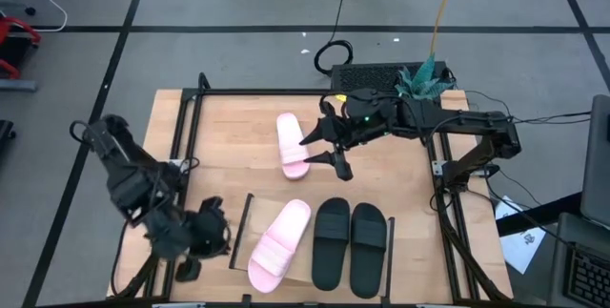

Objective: Pick and place slides into the shelf
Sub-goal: Put the left pink slipper on the shelf

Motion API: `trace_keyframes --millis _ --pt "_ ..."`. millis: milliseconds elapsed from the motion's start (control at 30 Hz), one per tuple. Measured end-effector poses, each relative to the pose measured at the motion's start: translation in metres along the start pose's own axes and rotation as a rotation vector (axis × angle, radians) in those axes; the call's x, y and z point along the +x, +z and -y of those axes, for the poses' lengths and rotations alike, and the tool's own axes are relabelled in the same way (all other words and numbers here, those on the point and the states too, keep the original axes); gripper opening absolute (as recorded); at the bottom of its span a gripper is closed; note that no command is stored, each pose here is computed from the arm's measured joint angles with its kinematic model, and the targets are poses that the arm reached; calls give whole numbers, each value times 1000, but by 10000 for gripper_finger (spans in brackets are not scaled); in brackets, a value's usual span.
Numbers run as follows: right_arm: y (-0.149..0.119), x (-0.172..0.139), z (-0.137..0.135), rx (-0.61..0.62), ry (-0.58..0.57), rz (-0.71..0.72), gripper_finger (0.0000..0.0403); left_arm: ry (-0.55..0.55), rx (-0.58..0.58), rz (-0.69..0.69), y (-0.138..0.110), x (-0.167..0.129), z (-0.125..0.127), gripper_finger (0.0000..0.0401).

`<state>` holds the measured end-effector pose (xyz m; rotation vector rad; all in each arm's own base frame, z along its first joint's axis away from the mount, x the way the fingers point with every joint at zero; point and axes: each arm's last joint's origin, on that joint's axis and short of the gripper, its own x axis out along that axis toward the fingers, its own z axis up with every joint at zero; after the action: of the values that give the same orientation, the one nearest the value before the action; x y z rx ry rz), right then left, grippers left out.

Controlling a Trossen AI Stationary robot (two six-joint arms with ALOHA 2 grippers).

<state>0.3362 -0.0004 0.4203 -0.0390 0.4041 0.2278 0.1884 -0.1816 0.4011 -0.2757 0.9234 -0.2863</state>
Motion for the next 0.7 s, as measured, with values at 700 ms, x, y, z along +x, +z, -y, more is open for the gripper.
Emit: trace_keyframes --millis 700 --pt "7 -19 -2 -25 -9 106 196 68 -349 300 -32 126 89 44"
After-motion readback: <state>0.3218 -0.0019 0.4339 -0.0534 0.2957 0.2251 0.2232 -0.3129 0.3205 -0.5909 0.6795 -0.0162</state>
